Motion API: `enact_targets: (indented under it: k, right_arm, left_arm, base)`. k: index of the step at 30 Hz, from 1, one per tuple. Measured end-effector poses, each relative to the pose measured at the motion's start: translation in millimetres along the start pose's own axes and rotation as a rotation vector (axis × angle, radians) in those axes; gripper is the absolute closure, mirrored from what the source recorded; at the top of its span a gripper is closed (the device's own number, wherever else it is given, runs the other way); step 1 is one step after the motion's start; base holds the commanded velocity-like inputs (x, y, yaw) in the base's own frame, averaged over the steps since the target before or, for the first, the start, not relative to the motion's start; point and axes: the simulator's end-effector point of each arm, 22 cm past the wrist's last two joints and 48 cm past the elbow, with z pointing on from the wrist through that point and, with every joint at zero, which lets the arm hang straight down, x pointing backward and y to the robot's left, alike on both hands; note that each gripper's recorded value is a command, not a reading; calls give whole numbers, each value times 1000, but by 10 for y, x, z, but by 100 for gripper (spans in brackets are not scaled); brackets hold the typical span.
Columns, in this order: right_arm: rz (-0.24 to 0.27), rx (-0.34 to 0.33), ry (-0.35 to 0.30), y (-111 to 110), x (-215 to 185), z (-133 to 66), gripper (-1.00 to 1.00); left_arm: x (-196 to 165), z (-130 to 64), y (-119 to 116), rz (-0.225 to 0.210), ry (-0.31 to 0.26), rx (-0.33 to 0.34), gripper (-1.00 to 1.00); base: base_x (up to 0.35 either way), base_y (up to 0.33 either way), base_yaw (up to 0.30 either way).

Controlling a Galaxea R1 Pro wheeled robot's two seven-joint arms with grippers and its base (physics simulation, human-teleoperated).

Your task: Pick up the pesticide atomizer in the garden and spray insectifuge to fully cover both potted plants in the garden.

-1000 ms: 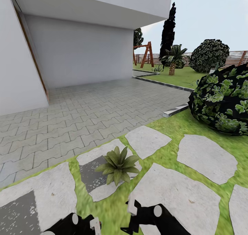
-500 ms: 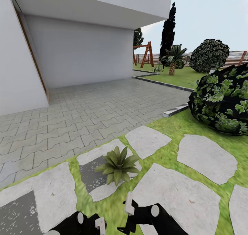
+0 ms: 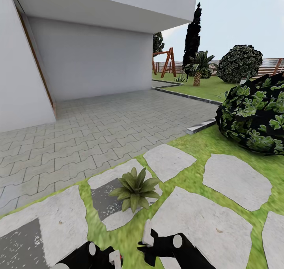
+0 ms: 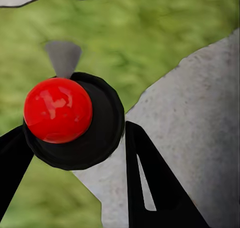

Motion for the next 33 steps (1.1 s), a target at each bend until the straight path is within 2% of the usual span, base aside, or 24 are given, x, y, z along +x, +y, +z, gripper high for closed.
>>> enact_targets:
  k: [7,13,19,33]
  right_arm:
    - [0,0,0,1,0,0,100]
    - [0,-1,-1,3,-6,3,100]
    - [0,-1,-1,4,-9,4,100]
    - [0,-1,-1,4,-9,5,100]
  left_arm:
    - [-72,19,-23,3,-10,6,100]
    - [-248,80,-93,10,-31,16,100]
    - [-500,84,-36,29,-66,-3,100]
    - [-606,98,-40,28,-84,-8,100]
  base:
    - [0,0,0]
    - [0,0,0]
    - [0,0,0]
    - [0,0,0]
